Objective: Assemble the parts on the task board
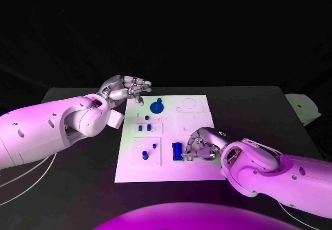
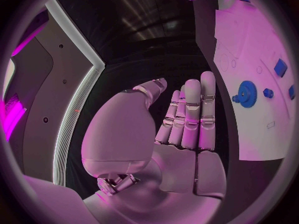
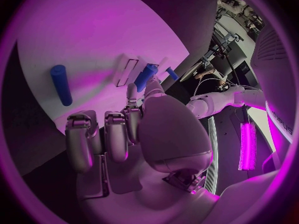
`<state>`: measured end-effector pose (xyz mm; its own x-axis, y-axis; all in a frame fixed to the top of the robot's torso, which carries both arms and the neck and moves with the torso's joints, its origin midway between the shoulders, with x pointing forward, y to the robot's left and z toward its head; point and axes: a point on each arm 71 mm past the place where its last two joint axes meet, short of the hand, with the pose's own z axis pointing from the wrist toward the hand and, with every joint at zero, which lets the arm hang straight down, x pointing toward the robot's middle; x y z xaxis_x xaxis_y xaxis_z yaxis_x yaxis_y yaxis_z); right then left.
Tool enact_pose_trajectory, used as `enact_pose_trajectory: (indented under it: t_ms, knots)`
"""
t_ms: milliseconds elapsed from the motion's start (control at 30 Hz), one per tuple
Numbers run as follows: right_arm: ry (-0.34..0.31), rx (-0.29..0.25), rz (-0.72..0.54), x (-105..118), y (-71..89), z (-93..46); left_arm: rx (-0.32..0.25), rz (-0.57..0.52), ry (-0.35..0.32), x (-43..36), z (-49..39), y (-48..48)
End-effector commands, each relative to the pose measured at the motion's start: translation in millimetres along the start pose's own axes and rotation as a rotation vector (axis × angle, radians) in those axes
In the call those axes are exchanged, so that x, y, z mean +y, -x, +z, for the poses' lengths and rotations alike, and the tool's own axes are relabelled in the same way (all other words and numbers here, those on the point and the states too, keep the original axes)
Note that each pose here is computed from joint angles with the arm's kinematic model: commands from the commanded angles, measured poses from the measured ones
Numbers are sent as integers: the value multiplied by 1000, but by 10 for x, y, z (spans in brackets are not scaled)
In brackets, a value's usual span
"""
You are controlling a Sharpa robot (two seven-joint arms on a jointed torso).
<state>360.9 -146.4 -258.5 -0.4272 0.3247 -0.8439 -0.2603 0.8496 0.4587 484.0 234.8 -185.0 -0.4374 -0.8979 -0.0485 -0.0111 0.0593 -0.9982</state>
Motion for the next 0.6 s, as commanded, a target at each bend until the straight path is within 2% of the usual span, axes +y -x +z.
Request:
enact_pose_trajectory:
  t_ms: [33, 367, 600]
  knots:
    - [-3, 15, -8, 9, -12, -8, 15, -4, -7, -12, 2, -18]
    - [2, 2, 15, 5, 15, -59, 15, -4, -6, -12, 1, -16]
    - [-22, -65, 33, -157, 149, -143, 14, -4, -6, -12, -2, -12]
